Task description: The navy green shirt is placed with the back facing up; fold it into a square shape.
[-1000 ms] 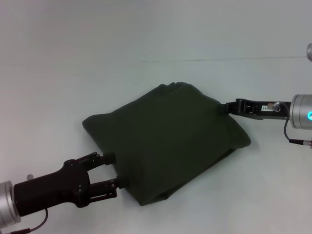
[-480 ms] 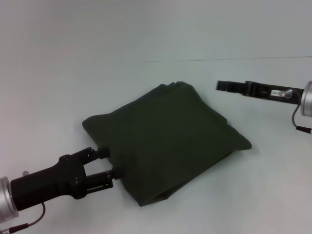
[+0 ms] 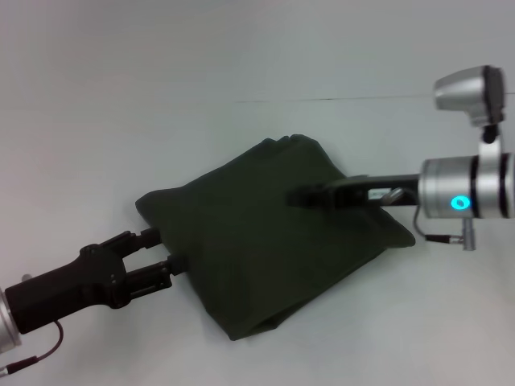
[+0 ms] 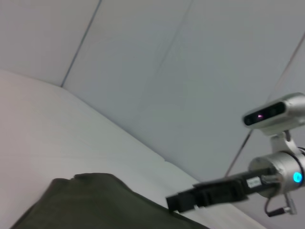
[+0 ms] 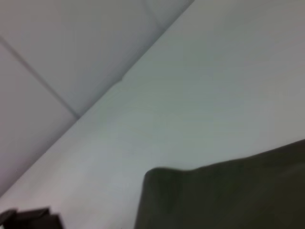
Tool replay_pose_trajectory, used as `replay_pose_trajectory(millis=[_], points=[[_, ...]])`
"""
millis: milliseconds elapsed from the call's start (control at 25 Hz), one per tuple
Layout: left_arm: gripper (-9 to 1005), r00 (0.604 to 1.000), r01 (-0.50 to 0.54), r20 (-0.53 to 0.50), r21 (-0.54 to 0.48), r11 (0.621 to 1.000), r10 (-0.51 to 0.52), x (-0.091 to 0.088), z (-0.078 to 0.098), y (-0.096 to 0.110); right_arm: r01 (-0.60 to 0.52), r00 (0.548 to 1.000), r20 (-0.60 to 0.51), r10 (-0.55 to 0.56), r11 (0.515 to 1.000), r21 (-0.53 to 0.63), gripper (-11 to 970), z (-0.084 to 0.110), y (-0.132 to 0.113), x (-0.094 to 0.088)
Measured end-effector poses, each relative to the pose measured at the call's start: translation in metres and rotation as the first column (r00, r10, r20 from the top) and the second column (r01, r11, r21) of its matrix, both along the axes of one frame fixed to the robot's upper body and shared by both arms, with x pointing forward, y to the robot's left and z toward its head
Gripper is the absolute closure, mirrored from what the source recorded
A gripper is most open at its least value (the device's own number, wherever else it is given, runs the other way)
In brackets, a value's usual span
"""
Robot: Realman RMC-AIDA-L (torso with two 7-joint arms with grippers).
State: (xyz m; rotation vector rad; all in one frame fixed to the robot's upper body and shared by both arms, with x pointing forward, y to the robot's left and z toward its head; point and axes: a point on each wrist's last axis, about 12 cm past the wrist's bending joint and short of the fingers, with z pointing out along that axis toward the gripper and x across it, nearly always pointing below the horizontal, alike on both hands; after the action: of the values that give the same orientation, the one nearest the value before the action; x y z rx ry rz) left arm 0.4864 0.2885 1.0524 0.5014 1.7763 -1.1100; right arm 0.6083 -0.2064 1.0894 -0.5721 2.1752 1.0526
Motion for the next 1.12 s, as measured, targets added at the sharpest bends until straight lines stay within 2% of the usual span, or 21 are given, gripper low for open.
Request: replay_pose_trajectory(millis=[120, 320, 480, 760, 1120], points=[[122, 1.000, -0.013, -0.005, 0.008, 1.000, 0.013, 0.001, -0.001, 0.001, -0.050, 0.999, -0.004, 0.050, 0.999, -0.018, 670, -0.003, 0.012, -0.002], [122, 1.000, -0.016, -0.005, 0.012, 1.000, 0.016, 0.003, -0.001, 0.001, -0.059, 0.998, -0.011, 0.059, 0.997, -0.055, 775, -0.009, 0.019, -0.003], [121, 1.000, -0.018, -0.005, 0.014, 1.000, 0.018, 0.003, -0.001, 0.001, -0.037, 0.999, 0.000, 0.037, 0.992, -0.118, 960, -0.016, 0.024, 0.001], [122, 1.000, -0.028, -0.013, 0.018, 0.999, 0.028, 0.004, -0.003, 0.001, -0.053, 0.998, 0.027, 0.059, 0.984, -0.173, 952, -0.021, 0.037, 0.005], [122, 0.998, -0.059, -0.034, 0.006, 0.998, 0.059, 0.005, -0.004, 0.003, -0.017, 0.995, 0.095, 0.025, 0.997, -0.081, 941, -0.005, 0.026, 0.010]])
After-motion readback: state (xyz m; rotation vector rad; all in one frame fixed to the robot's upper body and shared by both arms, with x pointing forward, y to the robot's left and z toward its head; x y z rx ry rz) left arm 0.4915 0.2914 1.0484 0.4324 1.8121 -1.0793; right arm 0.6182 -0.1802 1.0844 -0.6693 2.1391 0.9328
